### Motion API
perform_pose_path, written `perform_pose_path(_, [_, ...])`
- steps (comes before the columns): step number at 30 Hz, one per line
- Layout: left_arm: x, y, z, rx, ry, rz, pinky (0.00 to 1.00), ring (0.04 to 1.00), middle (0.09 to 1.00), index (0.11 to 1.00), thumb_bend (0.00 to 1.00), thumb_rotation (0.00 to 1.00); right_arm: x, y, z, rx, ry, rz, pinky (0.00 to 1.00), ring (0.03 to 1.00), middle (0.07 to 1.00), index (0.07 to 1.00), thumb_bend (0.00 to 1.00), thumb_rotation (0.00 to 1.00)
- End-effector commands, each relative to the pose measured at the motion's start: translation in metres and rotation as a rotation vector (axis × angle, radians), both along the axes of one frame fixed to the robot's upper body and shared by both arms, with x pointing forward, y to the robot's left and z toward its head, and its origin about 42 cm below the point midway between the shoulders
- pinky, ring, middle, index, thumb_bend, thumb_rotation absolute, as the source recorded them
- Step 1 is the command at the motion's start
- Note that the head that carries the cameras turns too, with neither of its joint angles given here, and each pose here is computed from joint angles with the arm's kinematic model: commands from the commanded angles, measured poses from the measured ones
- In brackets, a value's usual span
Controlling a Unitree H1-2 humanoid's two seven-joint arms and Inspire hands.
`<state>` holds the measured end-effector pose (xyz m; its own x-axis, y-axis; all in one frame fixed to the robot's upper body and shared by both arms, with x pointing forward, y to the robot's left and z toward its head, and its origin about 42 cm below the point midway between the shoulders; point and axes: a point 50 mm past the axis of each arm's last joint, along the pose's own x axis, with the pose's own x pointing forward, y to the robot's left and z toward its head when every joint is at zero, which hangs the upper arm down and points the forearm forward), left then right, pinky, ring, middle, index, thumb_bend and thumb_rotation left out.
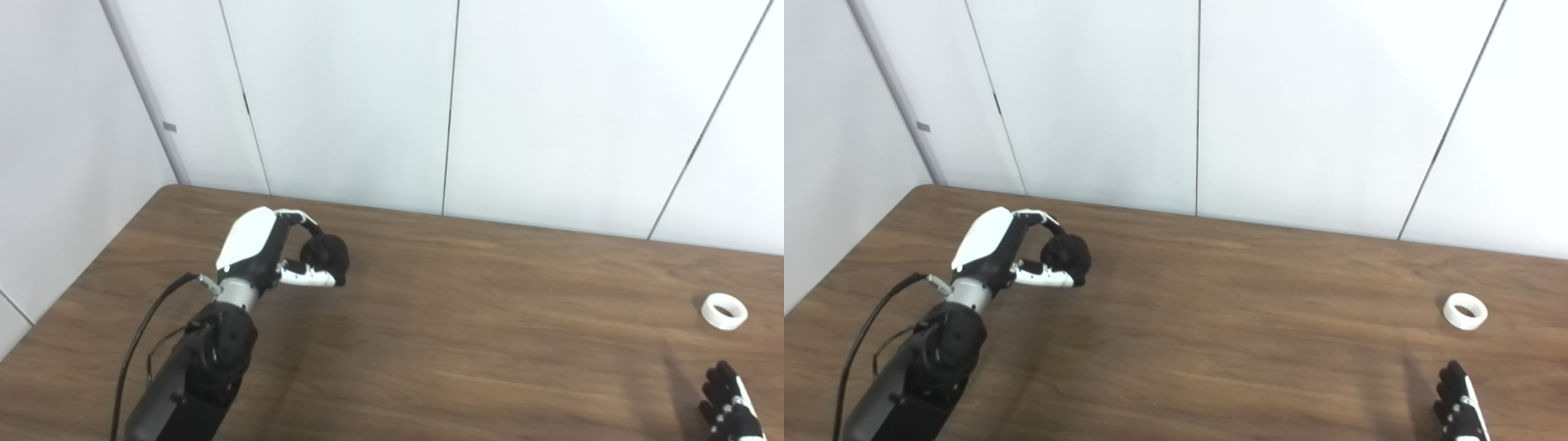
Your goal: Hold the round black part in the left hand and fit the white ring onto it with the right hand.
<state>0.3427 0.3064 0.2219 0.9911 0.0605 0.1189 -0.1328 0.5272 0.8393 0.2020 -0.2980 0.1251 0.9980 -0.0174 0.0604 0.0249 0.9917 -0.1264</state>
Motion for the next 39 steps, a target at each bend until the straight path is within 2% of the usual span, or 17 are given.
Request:
perform_pose_path(1, [-0.006, -0.007, 0.019, 0.027, -0.066, -0.034, 0.79, 0.864, 0.780, 0.482, 0.52, 0.05, 0.001, 0.003, 0.008, -0.001, -0.025, -0.005, 1.00, 1.000, 0.988, 1.000, 0.58, 1.00])
perform_pose_path(7, [-0.030, -0.039, 0.017, 0.027, -0.031, -0.145, 0.82, 0.876, 0.782, 0.483, 0.52, 0.05, 0.001, 0.005, 0.011, -0.012, -0.028, -0.005, 1.00, 1.000, 0.979, 1.000, 0.59, 1.00])
perform_pose_path(19, [-0.063, -0.093, 0.002, 0.062, -0.035, -0.331, 0.91, 0.878, 0.794, 0.483, 0.52, 0.06, 0.001, 0.015, 0.019, -0.006, -0.039, -0.027, 1.00, 0.962, 0.938, 0.987, 0.59, 1.00])
perform_pose_path(25, [-0.073, -0.114, -0.010, 0.062, -0.042, -0.382, 0.94, 0.856, 0.779, 0.482, 0.52, 0.06, 0.003, 0.020, 0.025, -0.018, -0.041, -0.010, 1.00, 0.965, 0.940, 0.992, 0.62, 1.00])
perform_pose_path(29, [-0.082, -0.127, -0.021, 0.057, -0.021, -0.416, 0.96, 0.865, 0.783, 0.482, 0.52, 0.06, 0.005, 0.025, 0.029, -0.017, -0.052, -0.006, 1.00, 0.964, 0.950, 0.997, 0.59, 1.00])
perform_pose_path(39, [-0.095, -0.140, -0.047, 0.061, 0.017, -0.450, 0.92, 0.857, 0.777, 0.483, 0.52, 0.06, 0.008, 0.032, 0.039, -0.025, -0.051, -0.006, 1.00, 0.975, 0.960, 1.000, 0.60, 1.00])
